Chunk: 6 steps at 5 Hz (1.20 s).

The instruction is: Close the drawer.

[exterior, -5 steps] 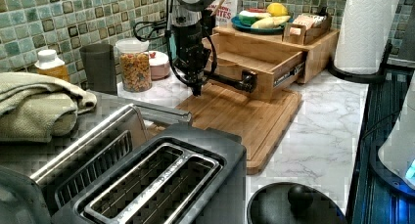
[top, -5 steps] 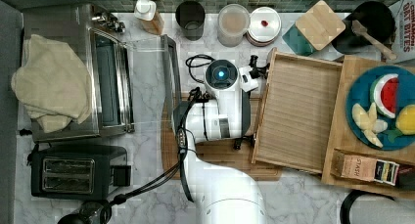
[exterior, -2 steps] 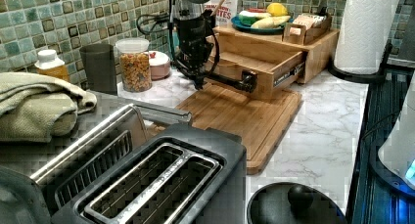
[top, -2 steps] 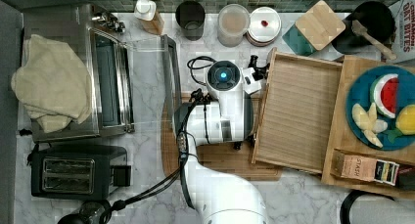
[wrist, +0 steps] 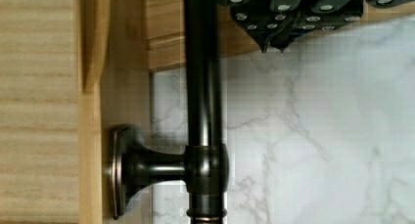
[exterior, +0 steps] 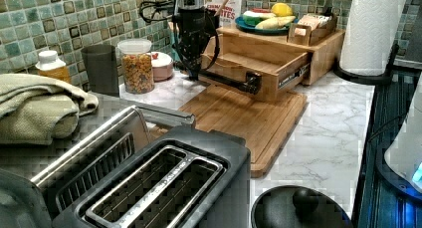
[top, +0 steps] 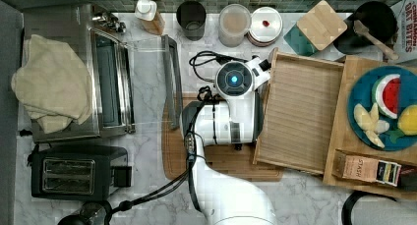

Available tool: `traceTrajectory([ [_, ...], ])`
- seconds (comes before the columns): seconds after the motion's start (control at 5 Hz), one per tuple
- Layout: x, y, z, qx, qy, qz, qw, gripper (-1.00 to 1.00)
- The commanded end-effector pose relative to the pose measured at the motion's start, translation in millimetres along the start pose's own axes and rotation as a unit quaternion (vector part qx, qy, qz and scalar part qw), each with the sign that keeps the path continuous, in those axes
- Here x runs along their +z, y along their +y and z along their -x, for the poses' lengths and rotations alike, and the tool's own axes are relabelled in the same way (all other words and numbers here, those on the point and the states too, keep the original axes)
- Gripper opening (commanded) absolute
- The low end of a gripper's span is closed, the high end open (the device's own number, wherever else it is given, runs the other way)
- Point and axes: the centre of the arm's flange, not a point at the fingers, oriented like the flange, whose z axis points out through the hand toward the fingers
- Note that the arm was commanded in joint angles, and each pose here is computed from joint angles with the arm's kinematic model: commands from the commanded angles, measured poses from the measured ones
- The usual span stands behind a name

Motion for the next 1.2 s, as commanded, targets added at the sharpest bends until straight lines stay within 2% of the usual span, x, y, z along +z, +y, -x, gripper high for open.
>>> traceTrajectory([
  [0.2,-3,133,18,0.048,-0.042,0.039,0.997,-1.0],
  [0.4,-23,178,13,0.044,-0.039,0.067,0.996,-1.0],
  [0.6,-11,226,20,0.019,-0.011,0.079,0.997,-1.0],
  [0.8,5,265,19,0.0,-0.011,0.076,0.997,-1.0],
  [1.0,6,298,26,0.025,-0.039,0.09,0.995,-1.0],
  [1.2,1,345,37,0.031,-0.053,0.125,0.99,-1.0],
])
